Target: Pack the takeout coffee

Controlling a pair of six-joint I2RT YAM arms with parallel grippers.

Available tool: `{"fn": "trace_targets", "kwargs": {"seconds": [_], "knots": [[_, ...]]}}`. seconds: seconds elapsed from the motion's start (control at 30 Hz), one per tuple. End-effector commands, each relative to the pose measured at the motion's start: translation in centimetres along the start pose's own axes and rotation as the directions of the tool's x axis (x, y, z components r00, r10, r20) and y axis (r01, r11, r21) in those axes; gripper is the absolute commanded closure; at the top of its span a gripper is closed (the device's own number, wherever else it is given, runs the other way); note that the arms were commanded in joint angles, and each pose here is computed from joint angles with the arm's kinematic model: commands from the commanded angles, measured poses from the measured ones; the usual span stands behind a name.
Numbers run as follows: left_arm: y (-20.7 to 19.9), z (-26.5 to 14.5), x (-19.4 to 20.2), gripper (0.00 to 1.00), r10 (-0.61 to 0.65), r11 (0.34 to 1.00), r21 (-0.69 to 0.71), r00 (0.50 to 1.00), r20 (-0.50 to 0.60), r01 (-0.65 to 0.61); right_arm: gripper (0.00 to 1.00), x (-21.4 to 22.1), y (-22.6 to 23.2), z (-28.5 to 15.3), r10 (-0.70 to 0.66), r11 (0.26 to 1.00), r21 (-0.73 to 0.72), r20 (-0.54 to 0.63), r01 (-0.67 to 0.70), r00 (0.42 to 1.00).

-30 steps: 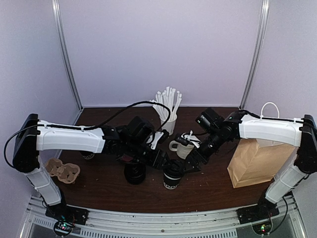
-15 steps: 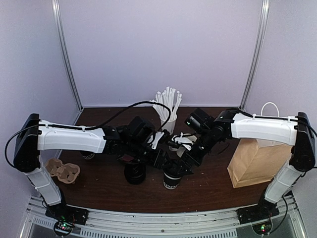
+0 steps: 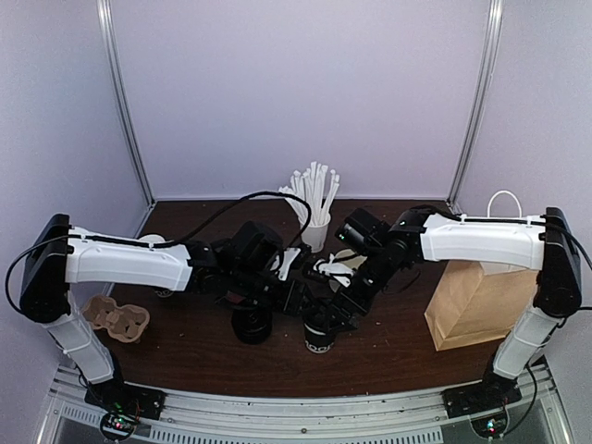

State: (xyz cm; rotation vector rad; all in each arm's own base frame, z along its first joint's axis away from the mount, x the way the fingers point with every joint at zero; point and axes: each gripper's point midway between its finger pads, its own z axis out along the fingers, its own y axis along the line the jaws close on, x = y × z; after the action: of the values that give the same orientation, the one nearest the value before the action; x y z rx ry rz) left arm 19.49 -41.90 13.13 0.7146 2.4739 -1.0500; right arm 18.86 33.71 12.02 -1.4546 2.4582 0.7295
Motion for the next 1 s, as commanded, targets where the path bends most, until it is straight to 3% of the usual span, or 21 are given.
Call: {"fn": "trace_targets", "kwargs": {"seconds": [0.0,0.13,0.37,0.73,0.97], "knots": [[2.1,0.4,3.0,0.55,-0.047,0.997,-0.057,0.996,-0.072,0.043,0.02,-0.3,0.9,-0.6,-0.006,0.999,-0.052,0.004,0.006,1.0],[2.1,0.3,3.2,0.56,-0.057,0.997,-0.05,0.996,-0.065,0.054,0.01,-0.8,1.6,-1.3,0.003,0.997,-0.075,0.039,0.0,0.999],[2.4,0.4,3.6,0.57,-0.063,0.997,-0.051,0.995,-0.071,0.06,0.02,-0.5,0.1,0.1,0.019,0.999,-0.025,-0.01,-0.02,1.0],[3.5,0.4,5.0,0.57,-0.082,0.994,-0.077,0.993,-0.09,0.076,0.13,2.6,-5.8,2.9,0.095,0.964,0.259,-0.12,-0.061,0.988],[7.4,0.2,9.6,0.58,-0.149,0.975,-0.184,0.98,-0.131,0.123,0.13,4.7,-8.6,4.1,0.13,0.917,0.397,-0.218,-0.033,0.967]]}}
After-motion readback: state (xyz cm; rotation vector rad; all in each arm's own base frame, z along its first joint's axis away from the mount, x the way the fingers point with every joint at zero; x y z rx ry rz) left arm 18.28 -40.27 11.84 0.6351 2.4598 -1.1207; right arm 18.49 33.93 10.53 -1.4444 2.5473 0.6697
